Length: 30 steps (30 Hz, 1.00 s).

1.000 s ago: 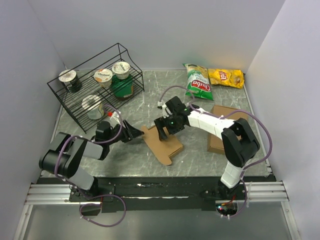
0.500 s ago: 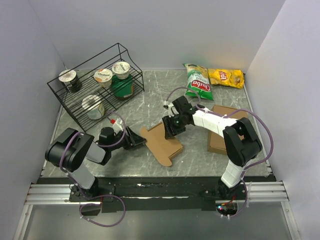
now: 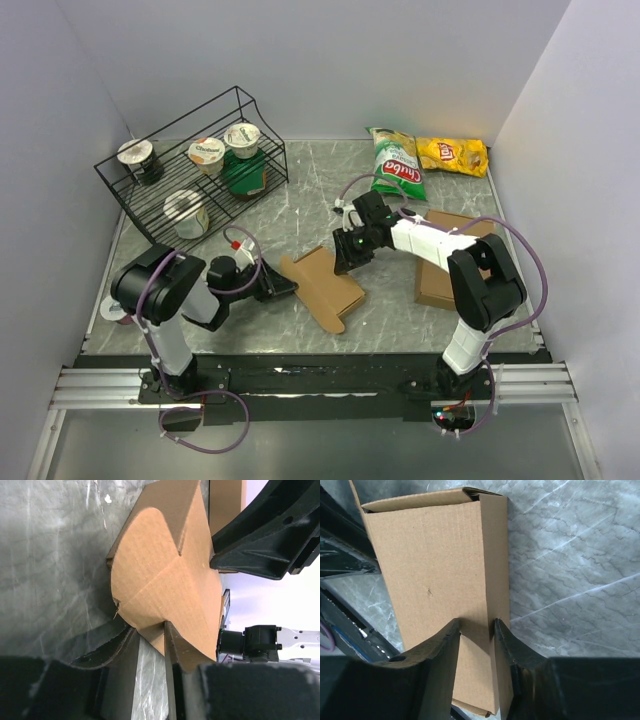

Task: Fold the paper box
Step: Adjust the paper box at the center of the board.

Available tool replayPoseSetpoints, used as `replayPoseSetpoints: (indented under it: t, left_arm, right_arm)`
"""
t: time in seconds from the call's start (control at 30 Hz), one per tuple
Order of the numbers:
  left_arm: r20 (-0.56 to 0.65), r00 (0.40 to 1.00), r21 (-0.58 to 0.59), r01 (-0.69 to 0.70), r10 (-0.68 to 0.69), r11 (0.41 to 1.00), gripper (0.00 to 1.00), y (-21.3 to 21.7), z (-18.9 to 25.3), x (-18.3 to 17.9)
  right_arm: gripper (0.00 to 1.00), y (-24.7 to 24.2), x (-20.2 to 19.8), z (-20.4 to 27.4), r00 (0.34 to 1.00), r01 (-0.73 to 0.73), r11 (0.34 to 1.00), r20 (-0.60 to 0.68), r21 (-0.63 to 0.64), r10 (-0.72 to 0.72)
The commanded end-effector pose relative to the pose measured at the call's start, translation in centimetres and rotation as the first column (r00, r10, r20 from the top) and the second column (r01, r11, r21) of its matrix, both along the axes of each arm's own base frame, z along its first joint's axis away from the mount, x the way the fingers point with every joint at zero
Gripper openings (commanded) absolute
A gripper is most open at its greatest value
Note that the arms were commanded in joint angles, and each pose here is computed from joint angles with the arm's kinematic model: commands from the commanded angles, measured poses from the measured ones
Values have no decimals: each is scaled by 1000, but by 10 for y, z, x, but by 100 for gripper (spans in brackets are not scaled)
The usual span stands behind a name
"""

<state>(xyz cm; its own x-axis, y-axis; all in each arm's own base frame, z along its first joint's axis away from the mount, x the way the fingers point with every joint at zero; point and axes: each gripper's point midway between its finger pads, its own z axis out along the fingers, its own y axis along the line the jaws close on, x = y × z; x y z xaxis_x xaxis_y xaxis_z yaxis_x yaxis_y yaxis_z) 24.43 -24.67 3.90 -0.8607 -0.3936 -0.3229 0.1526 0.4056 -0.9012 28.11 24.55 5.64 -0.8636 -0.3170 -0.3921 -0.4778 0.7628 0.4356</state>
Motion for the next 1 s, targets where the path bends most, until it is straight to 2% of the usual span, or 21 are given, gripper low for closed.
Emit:
replayPoseSetpoints:
  t: [0.0,0.17,0.3,0.37,0.4,0.5,0.7,0.97]
  left_arm:
    - [18,1000,-18,26,-26,999,28,-9,1,5]
    - [-56,998,39,-5,7,999,27,-6,-18,10]
    - [-45,999,58,-26,29,998,48,-5,-19,16]
    - [-32,999,51,-33,34,998,55,-6,-16,18]
    - [-28,999,46,-32,34,998,62,-7,-15,18]
    - [-6,1000,24,-31,31,999,71,-8,-9,17]
    - [129,992,-37,-9,14,999,81,-10,25,16]
    - [242,970,-69,4,13,998,96,-6,62,18]
  right_arm:
    - [37,-4,5,-10,999,31,1000,-23,2,-31]
    - [36,-4,4,-17,998,28,1000,-52,3,-27]
    - [36,-2,2,-22,996,22,1000,-86,22,-20]
    - [36,-3,2,-25,994,24,999,-103,28,-21]
    - [36,-4,2,-26,994,25,999,-106,26,-22]
    - [34,-8,4,-33,991,39,999,-131,17,-36]
    - [31,-17,12,-42,981,83,996,-176,33,-76]
    - [24,-27,18,-49,972,116,992,-212,53,-102]
